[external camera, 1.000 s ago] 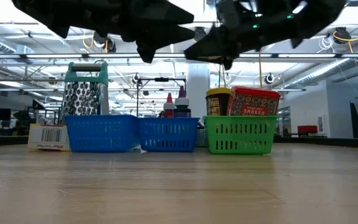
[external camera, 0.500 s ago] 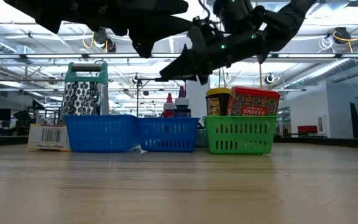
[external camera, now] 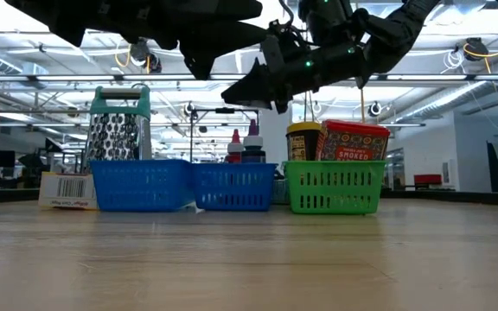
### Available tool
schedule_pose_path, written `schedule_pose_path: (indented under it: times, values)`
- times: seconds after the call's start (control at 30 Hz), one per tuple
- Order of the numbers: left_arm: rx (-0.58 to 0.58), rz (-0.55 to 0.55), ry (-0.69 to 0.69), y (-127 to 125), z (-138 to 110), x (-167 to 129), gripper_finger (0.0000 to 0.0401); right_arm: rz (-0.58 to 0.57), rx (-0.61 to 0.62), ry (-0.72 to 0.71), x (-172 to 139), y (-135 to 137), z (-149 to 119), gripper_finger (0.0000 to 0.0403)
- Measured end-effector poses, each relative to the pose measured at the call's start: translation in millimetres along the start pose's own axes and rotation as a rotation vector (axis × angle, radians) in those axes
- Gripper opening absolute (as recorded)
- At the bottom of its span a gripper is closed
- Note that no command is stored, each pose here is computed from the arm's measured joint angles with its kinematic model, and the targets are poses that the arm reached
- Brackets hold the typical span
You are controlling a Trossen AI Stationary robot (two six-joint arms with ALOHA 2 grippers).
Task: Pick & Place Kitchen Items
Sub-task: Put the small pink food coloring bottle into the right blue bin, then put the small black food coloring bottle into the transparent bin
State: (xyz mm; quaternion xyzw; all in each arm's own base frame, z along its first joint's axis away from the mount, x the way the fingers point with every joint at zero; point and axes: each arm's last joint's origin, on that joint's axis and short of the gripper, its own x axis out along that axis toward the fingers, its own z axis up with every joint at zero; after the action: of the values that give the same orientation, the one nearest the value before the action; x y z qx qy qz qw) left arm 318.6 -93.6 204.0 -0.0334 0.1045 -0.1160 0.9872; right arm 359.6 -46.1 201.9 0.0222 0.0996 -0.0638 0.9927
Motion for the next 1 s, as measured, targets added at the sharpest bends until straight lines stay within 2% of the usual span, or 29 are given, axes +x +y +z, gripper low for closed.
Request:
schedule_pose_path:
  times: [0.23,0.5,0.77,1.0]
  values:
    - [0.002,0.000,0.000,0.0,0.0,0.0,0.0159,-0.003,0.006,-0.012,0.0,-0.9,1.2,0.0104]
    - [0.002,0.000,0.000,0.0,0.0,0.0,0.0159,0.010,0.003,0.000,-1.5,3.2,1.7,0.0105]
    - [0.002,0.000,0.001,-0.1,-0.1,0.0,0.0159,0.074,-0.048,0.063,-21.9,31.7,16.2,0.0096]
    - [0.002,-0.003,0.001,-0.9,-0.2,0.0,0.0159,0.007,-0.117,0.187,-54.7,60.7,26.5,0.0089]
